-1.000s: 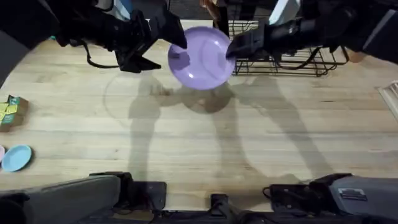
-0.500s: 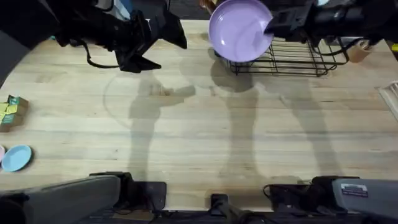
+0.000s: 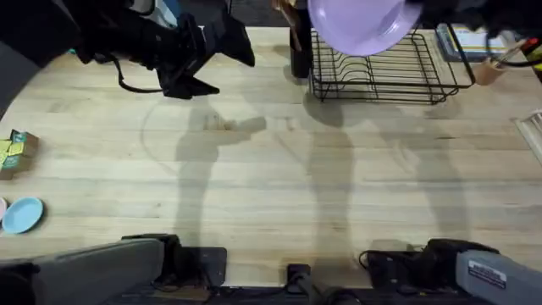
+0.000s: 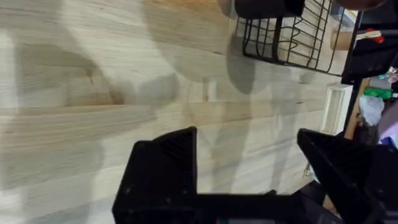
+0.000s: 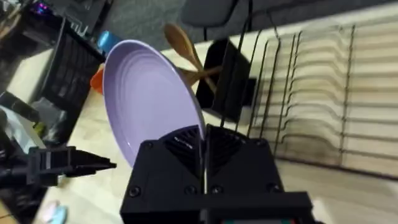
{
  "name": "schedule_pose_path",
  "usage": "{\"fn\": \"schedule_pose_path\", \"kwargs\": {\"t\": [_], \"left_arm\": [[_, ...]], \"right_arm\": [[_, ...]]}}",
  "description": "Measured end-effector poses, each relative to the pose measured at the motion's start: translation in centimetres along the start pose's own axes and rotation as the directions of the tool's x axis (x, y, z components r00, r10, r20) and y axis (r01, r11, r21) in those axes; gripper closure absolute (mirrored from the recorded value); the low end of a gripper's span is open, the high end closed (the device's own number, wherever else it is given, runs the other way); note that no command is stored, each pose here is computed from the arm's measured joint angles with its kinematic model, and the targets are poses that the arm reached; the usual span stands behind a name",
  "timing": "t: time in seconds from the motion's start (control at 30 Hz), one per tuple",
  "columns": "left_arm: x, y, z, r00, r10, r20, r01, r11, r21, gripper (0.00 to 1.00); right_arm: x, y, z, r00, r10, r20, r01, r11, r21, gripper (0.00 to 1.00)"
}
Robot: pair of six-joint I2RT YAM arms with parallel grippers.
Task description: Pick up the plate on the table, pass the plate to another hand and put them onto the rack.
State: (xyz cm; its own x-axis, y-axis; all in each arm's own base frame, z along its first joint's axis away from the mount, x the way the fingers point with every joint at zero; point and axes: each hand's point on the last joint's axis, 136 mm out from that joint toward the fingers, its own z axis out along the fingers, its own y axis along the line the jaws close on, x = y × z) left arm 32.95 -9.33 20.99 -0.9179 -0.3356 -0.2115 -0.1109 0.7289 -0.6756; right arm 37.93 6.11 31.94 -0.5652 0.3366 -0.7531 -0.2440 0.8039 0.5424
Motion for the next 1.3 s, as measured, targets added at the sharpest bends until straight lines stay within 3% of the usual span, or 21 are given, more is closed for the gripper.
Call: {"fn": "schedule_pose_path", "kwargs": {"t": [0.2,0.4,0.6,0.77,0.93,1.1,1.3], "left_arm": [[0.0,0.0,0.0,1.000,-0.001,0.000,0.001,1.000,0.000,0.008],[0.0,0.0,0.0,1.000,0.000,0.000,0.000,1.000,0.000,0.008],[0.0,0.0,0.0,1.000,0.000,0.000,0.000,1.000,0.000,0.008],[0.0,0.0,0.0,1.000,0.000,0.000,0.000,1.000,0.000,0.008],[0.0,0.0,0.0,1.000,0.000,0.000,0.000,1.000,0.000,0.008],[0.0,0.0,0.0,1.000,0.000,0.000,0.000,1.000,0.000,0.008],[0.0,0.0,0.0,1.000,-0.001,0.000,0.001,1.000,0.000,0.007]], "right_arm": [[-2.9,1.6,-2.7,0.968,-0.211,0.133,0.213,0.977,0.005,0.971],[-5.9,2.3,-3.6,0.859,-0.449,0.244,0.449,0.892,0.061,0.970],[-7.6,2.7,-4.4,0.643,-0.718,0.268,0.701,0.692,0.173,0.970],[-8.2,3.0,-4.6,0.405,-0.885,0.229,0.852,0.456,0.258,0.971],[-9.2,3.5,-4.8,0.182,-0.965,0.191,0.913,0.238,0.332,0.970],[-10.0,2.4,-3.0,0.077,-0.983,0.165,0.923,0.133,0.360,0.971],[-10.4,0.9,-0.6,0.054,-0.985,0.163,0.925,0.111,0.363,0.971]]}}
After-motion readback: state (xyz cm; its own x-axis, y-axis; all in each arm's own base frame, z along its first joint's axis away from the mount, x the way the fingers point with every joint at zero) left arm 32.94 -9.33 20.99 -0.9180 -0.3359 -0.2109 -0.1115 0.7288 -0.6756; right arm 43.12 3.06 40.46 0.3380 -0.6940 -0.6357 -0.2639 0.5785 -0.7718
